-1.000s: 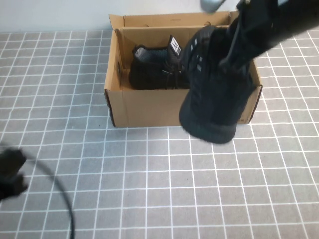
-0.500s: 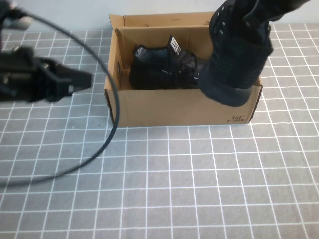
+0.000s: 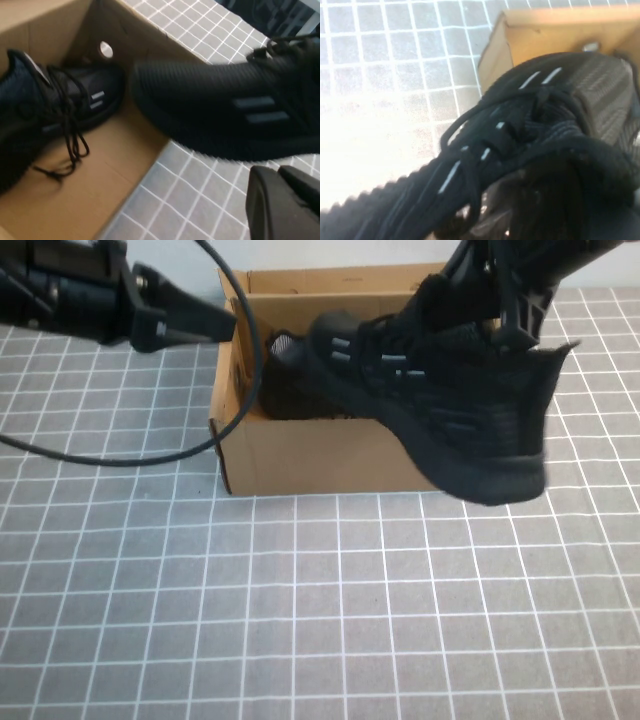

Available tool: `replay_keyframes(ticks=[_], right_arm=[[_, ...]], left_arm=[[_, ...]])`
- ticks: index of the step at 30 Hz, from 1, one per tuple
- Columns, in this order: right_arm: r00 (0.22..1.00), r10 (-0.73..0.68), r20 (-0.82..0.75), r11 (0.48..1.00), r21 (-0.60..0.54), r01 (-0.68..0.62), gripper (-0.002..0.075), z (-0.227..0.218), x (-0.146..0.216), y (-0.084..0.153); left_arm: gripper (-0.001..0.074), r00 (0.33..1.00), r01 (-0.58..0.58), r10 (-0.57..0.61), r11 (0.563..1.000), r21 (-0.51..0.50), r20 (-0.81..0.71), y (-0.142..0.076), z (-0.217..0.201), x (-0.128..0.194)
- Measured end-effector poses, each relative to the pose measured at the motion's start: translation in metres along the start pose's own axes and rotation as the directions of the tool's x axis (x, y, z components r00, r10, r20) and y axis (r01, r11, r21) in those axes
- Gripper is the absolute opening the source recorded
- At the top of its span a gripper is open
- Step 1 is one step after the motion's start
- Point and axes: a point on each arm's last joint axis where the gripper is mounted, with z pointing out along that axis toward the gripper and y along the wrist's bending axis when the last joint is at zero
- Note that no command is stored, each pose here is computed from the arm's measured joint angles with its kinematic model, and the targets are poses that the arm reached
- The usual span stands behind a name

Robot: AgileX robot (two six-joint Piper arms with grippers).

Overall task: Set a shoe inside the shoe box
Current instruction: Hand over the shoe

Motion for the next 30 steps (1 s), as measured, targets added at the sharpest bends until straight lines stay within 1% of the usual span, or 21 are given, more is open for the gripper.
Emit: replay_keyframes(ticks=[4,7,11,14,16,19,23,25,27,30], right_arm=[[0.992,-0.126,0.021,0.992,-0.011,0.126,0.0007,0.000,-0.002,0.001],[0.981,-0.195,0.021,0.981,-0.010,0.195,0.0007,0.000,-0.002,0.001],[0.972,-0.232,0.022,0.973,-0.009,0.232,0.0007,0.000,-0.002,0.001],[0.970,-0.243,0.022,0.970,-0.008,0.243,0.0007,0.000,-0.002,0.001],[0.969,-0.247,0.022,0.969,-0.008,0.247,0.0007,0.000,-0.002,0.001],[0.964,-0.265,0.022,0.964,-0.008,0.265,0.0007,0.000,-0.002,0.001],[0.956,-0.293,0.022,0.956,-0.007,0.294,0.0007,0.000,-0.002,0.001],[0.954,-0.298,0.022,0.954,-0.007,0.299,0.0007,0.000,-0.002,0.001],[0.951,-0.308,0.022,0.951,-0.007,0.309,0.0007,0.000,-0.002,0.001],[0.946,-0.324,0.029,0.946,-0.007,0.324,0.0007,0.000,-0.002,0.001]], left_arm=[[-0.0001,0.999,-0.049,0.049,0.999,0.004,0.009,0.001,0.002,-0.008],[-0.0001,0.996,-0.087,0.088,0.996,0.028,-0.014,-0.008,0.012,-0.012],[-0.0001,0.984,-0.154,0.161,0.984,0.089,-0.081,-0.027,0.033,-0.012],[0.0000,0.971,-0.217,0.228,0.967,0.132,-0.071,-0.037,0.041,-0.015],[0.0013,0.960,-0.267,0.276,0.953,0.144,-0.048,-0.041,0.042,-0.019],[0.0099,0.938,-0.342,0.347,0.929,0.144,-0.014,-0.045,0.041,-0.027],[0.0315,0.899,-0.436,0.436,0.889,0.143,0.030,-0.048,0.039,-0.034],[0.0394,0.889,-0.458,0.455,0.877,0.147,0.058,-0.049,0.040,-0.035],[0.0428,0.880,-0.476,0.469,0.866,0.151,0.081,-0.048,0.042,-0.035],[0.0445,0.874,-0.485,0.473,0.859,0.164,0.107,-0.042,0.050,-0.033]])
